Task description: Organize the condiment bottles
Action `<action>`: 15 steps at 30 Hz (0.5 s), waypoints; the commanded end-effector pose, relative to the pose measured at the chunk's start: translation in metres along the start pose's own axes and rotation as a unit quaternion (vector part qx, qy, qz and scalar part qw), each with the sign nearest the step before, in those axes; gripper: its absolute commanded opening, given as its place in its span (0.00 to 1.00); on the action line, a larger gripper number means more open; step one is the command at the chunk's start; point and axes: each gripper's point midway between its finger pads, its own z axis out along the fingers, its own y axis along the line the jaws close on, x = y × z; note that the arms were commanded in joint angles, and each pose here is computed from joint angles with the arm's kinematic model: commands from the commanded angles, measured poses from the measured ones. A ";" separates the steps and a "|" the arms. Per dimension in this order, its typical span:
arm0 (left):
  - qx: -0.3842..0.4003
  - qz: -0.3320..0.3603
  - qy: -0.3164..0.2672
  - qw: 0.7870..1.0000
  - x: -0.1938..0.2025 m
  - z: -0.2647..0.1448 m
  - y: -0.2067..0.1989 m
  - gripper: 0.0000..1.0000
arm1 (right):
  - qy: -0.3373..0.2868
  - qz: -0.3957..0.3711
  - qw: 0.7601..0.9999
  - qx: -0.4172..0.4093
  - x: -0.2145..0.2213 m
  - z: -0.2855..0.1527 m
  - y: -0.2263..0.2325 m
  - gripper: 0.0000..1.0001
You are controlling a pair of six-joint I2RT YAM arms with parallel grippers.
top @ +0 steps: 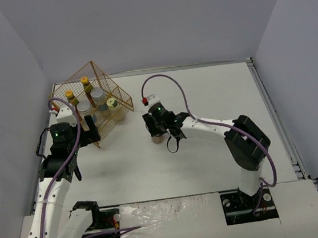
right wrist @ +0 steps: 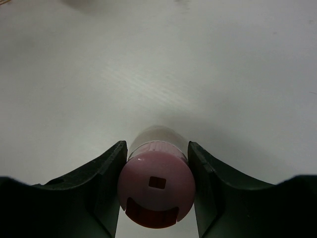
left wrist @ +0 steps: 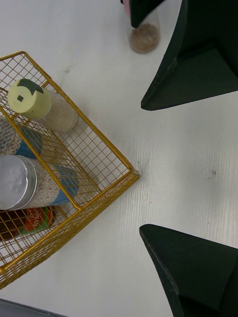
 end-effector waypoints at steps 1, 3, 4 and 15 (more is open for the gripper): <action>0.028 -0.005 -0.037 0.999 -0.020 -0.002 -0.010 0.97 | -0.043 -0.033 0.998 -0.044 -0.028 -0.017 0.047 0.15; 0.040 -0.005 -0.032 0.999 -0.018 -0.002 -0.014 0.97 | -0.035 -0.046 0.997 -0.057 -0.020 -0.015 0.062 0.17; 0.053 -0.006 -0.028 0.998 -0.016 -0.001 -0.019 0.97 | -0.030 -0.053 0.996 -0.064 -0.014 -0.014 0.068 0.18; 0.143 -0.017 0.009 0.990 0.003 -0.008 -0.069 0.97 | -0.056 -0.069 0.992 -0.091 -0.029 -0.049 0.084 0.83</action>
